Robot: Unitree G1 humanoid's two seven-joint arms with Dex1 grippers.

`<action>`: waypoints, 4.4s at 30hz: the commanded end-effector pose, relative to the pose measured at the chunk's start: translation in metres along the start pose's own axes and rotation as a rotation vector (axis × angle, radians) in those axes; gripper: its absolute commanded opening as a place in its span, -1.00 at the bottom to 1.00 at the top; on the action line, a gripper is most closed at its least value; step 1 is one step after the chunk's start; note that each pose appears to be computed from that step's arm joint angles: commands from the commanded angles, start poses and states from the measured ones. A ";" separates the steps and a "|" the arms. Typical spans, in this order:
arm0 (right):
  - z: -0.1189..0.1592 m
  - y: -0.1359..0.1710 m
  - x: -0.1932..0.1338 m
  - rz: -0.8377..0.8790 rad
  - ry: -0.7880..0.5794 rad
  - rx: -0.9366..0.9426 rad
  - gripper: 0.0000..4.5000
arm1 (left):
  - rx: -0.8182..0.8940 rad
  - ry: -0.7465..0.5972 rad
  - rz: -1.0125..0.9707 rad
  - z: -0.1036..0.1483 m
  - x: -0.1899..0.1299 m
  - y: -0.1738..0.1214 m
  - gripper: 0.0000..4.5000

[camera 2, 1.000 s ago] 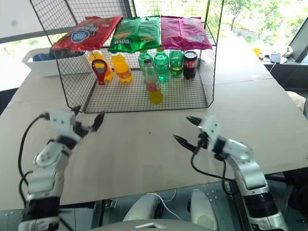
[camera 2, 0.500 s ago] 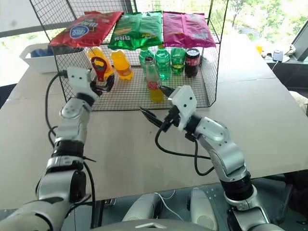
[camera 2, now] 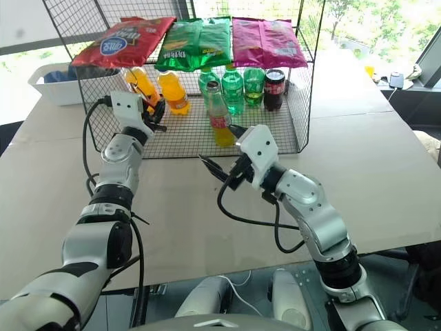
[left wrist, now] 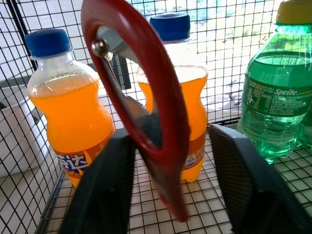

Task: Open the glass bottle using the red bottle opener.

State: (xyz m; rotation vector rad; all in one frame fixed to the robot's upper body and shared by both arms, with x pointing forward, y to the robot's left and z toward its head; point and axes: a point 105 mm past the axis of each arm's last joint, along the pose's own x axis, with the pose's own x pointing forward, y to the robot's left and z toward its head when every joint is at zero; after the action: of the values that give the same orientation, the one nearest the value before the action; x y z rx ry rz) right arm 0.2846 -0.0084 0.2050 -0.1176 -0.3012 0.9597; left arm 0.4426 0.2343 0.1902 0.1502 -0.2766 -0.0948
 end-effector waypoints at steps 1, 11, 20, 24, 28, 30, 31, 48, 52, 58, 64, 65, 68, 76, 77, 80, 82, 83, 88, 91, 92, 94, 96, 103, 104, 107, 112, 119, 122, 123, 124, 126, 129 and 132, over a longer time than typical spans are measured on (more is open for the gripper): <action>0.019 0.005 0.001 0.016 -0.074 -0.043 1.00 | 0.017 -0.055 0.023 0.013 0.000 0.009 -0.92; 0.015 0.008 0.002 0.031 -0.075 -0.038 1.00 | 0.397 -0.136 0.149 0.035 -0.009 0.028 -0.99; 0.014 0.007 0.000 0.038 -0.067 -0.042 1.00 | 0.639 -0.225 0.368 0.047 -0.030 0.043 -0.99; 0.014 0.007 -0.001 0.037 -0.065 -0.046 1.00 | 0.561 -0.232 0.354 0.044 -0.036 0.037 -0.99; 0.011 0.004 -0.006 0.024 -0.042 -0.020 1.00 | 0.089 -0.200 0.183 0.037 -0.040 0.009 -0.99; 0.004 -0.001 -0.012 0.003 0.006 0.053 1.00 | -0.124 -0.224 0.073 0.047 -0.047 -0.005 -0.99; 0.001 -0.004 -0.015 -0.006 0.028 0.079 1.00 | -0.208 -0.218 -0.001 0.050 -0.051 -0.015 -0.99; -0.018 0.056 -0.059 0.444 0.382 0.577 1.00 | -1.071 0.360 -1.095 0.048 -0.158 -0.145 -0.99; -0.017 0.060 -0.063 0.467 0.396 0.643 1.00 | -1.068 0.408 -1.215 0.051 -0.171 -0.154 -0.99; -0.014 0.066 -0.063 0.491 0.398 0.707 1.00 | -1.035 0.430 -1.297 0.051 -0.181 -0.159 -0.99; -0.013 0.068 -0.058 0.490 0.401 0.724 1.00 | -1.026 0.428 -1.332 0.053 -0.186 -0.161 -0.99; -0.012 0.069 -0.056 0.490 0.398 0.727 1.00 | -1.025 0.427 -1.337 0.053 -0.187 -0.162 -0.99; -0.010 0.069 -0.053 0.490 0.386 0.737 1.00 | -1.028 0.426 -1.349 0.054 -0.190 -0.163 -0.99; -0.003 0.068 -0.050 0.508 0.356 0.780 0.77 | -1.022 0.410 -1.340 0.052 -0.190 -0.169 -1.00; -0.002 0.068 -0.050 0.513 0.354 0.785 0.67 | -1.022 0.407 -1.342 0.052 -0.190 -0.171 -1.00; -0.003 0.068 -0.050 0.517 0.360 0.793 0.14 | -1.019 0.399 -1.342 0.052 -0.191 -0.173 -1.00; -0.003 0.069 -0.050 0.518 0.365 0.798 -0.36 | -1.019 0.395 -1.341 0.053 -0.191 -0.173 -1.00; -0.004 0.069 -0.050 0.517 0.370 0.800 -0.58 | -1.019 0.395 -1.341 0.053 -0.191 -0.173 -1.00; -0.005 0.067 -0.048 0.507 0.368 0.818 -0.97 | -1.013 0.407 -1.361 0.053 -0.196 -0.172 -1.00; -0.005 0.067 -0.047 0.504 0.356 0.835 -0.97 | -1.018 0.411 -1.369 0.053 -0.198 -0.172 -1.00; -0.005 0.066 -0.046 0.501 0.355 0.838 -0.97 | -1.020 0.422 -1.367 0.053 -0.198 -0.172 -1.00; -0.005 0.065 -0.045 0.489 0.353 0.841 -0.97 | -1.025 0.440 -1.361 0.051 -0.199 -0.172 -1.00; -0.006 0.061 -0.042 0.457 0.342 0.849 -0.97 | -1.022 0.439 -1.347 0.050 -0.197 -0.172 -1.00; -0.018 0.052 -0.039 0.369 0.383 0.782 -1.00 | -1.020 0.380 -1.320 0.054 -0.188 -0.168 -0.63; -0.019 0.050 -0.038 0.351 0.377 0.781 -1.00 | -1.014 0.377 -1.307 0.053 -0.187 -0.168 -0.51; -0.020 0.043 -0.037 0.311 0.364 0.781 -1.00 | -0.991 0.370 -1.270 0.049 -0.185 -0.165 0.05; -0.029 0.028 -0.053 0.229 0.404 0.737 -1.00 | -0.961 0.339 -1.206 0.047 -0.174 -0.146 0.98; -0.043 -0.027 -0.076 -0.097 0.397 0.609 -1.00 | -0.697 0.073 -0.930 0.053 -0.131 -0.112 0.98; -0.048 -0.048 -0.082 -0.214 0.414 0.505 -1.00 | -0.495 -0.009 -0.843 0.055 -0.118 -0.107 0.98; -0.048 -0.058 -0.082 -0.264 0.404 0.465 -1.00 | -0.337 -0.004 -0.765 0.046 -0.108 -0.103 0.98; -0.047 -0.066 -0.081 -0.301 0.389 0.432 -1.00 | -0.193 -0.011 -0.704 0.039 -0.100 -0.101 0.98; -0.046 -0.073 -0.078 -0.340 0.363 0.393 -1.00 | -0.041 -0.049 -0.616 0.034 -0.086 -0.099 0.98; -0.047 -0.071 -0.072 -0.338 0.350 0.369 -1.00 | 0.012 -0.078 -0.538 0.030 -0.072 -0.103 0.98; -0.045 -0.068 -0.067 -0.332 0.336 0.354 -1.00 | 0.048 -0.081 -0.458 0.024 -0.057 -0.109 0.98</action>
State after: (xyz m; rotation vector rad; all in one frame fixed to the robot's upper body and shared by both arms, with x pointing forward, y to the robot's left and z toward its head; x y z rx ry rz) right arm 0.3170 -0.1065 0.1481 0.1092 0.2333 0.6133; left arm 0.3672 0.1331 0.1695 0.2133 -0.2632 -0.5999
